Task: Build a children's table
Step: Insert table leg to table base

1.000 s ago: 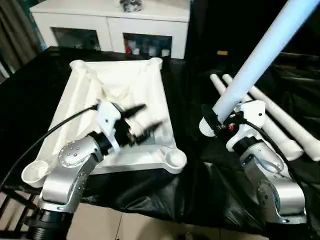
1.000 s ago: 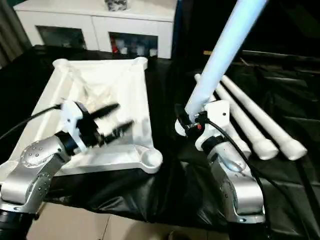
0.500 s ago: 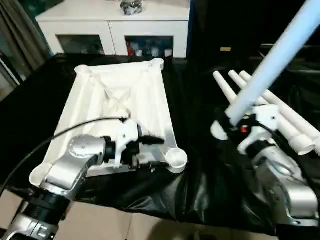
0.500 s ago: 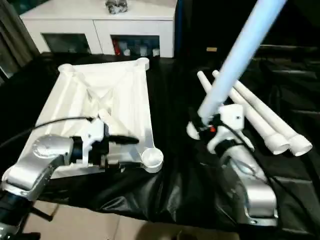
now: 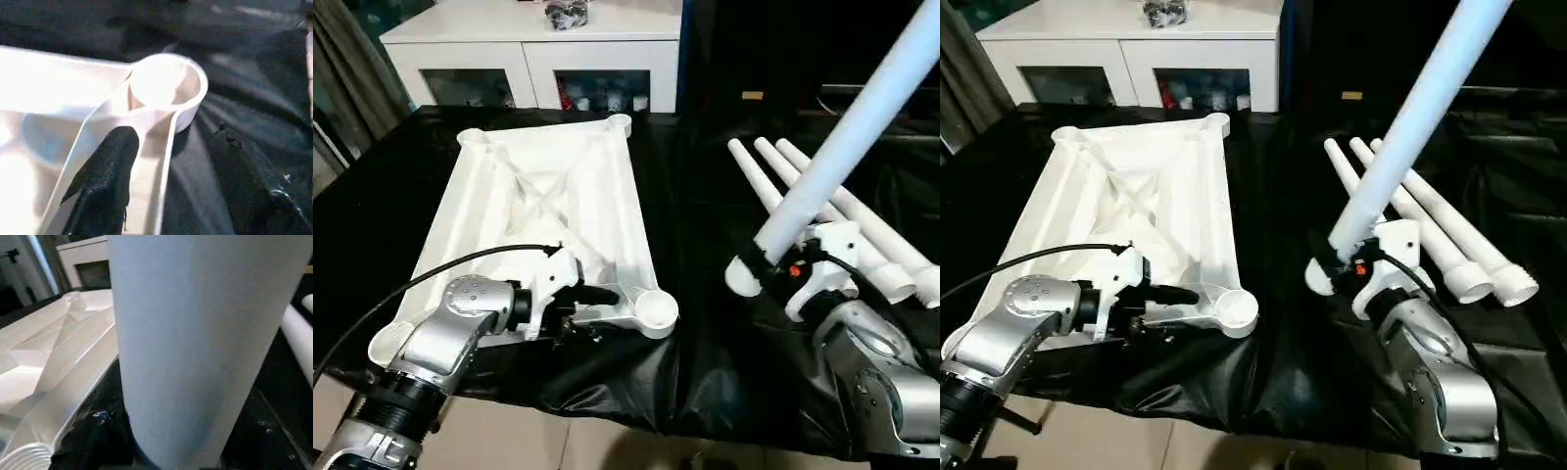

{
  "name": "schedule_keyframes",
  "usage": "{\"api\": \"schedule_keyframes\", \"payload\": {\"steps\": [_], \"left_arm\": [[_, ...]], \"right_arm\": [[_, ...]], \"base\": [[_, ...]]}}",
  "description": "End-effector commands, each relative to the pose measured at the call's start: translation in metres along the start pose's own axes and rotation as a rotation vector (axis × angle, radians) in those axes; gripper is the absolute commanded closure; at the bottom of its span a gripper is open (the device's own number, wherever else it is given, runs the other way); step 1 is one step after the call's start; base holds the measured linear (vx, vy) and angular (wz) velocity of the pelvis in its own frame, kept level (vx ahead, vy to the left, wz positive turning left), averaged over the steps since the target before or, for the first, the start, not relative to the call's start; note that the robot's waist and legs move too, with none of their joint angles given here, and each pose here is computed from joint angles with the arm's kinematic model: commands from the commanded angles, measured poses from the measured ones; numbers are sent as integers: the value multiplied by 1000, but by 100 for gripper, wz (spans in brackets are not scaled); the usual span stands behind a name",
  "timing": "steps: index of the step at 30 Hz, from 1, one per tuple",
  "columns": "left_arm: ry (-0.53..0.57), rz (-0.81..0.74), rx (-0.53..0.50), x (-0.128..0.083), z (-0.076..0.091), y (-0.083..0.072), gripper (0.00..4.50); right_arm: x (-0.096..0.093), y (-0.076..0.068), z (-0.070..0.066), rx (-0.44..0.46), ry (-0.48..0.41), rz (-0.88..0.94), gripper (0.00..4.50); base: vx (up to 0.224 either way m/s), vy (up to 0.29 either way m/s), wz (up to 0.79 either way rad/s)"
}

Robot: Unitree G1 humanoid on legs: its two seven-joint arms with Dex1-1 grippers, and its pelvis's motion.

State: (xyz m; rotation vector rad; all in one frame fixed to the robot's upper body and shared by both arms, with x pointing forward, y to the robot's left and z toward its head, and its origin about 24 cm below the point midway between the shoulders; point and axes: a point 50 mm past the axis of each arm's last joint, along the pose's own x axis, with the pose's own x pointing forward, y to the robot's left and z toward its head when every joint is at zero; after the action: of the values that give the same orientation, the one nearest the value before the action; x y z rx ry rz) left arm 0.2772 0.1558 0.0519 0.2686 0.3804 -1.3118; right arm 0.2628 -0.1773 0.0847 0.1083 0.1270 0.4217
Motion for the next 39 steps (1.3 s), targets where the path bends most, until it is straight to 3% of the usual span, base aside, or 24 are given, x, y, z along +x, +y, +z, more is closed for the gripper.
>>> {"api": "schedule_keyframes", "payload": {"steps": [1, 5, 8, 9, 13, 14, 19, 20, 27, 31, 33, 38, 39], "left_arm": [[32, 13, 12, -5, -3, 2, 206], [51, 30, -7, -6, -7, 6, 248], [63, 49, -34, -7, -10, 11, 251], [67, 49, -34, -7, -10, 12, 283], [88, 46, -37, -10, -13, 16, 296], [89, 46, -42, -11, -13, 17, 328], [97, 39, -56, -14, -15, 21, 352], [103, 33, -58, -15, -15, 21, 379], [123, 13, -54, -17, -17, 24, 430], [110, -2, -27, -15, -10, 23, 450], [61, -43, 23, 1, 3, 17, 450], [16, -78, 76, 15, 14, 13, 450], [-12, -110, 123, 26, 21, 7, 450]], "right_arm": [[3, 6, 8, -41, -21, 37, 260], [3, 7, 7, -52, -12, 47, 260], [3, 7, 6, -59, -1, 53, 260], [3, 7, 6, -58, -1, 55, 260], [5, 9, 7, -62, 0, 66, 260], [5, 9, 7, -63, -1, 69, 260], [6, 12, 7, -65, -1, 79, 260], [6, 12, 7, -66, -1, 81, 260], [7, 12, 8, -71, -1, 91, 260], [12, 16, 12, -48, -6, 138, 260], [22, 27, 18, -38, -11, 245, 260], [28, 34, 24, -43, -12, 313, 260], [31, 35, 26, -49, -12, 333, 260]], "base": [[0, 0, 0], [0, 0, 0], [0, 0, 0], [0, 0, 0], [0, 0, 0], [0, 0, 0], [0, 0, 0], [0, 0, 0], [0, 0, 0], [0, 0, 0], [0, 0, 0], [0, 0, 0], [0, 0, 0]]}}
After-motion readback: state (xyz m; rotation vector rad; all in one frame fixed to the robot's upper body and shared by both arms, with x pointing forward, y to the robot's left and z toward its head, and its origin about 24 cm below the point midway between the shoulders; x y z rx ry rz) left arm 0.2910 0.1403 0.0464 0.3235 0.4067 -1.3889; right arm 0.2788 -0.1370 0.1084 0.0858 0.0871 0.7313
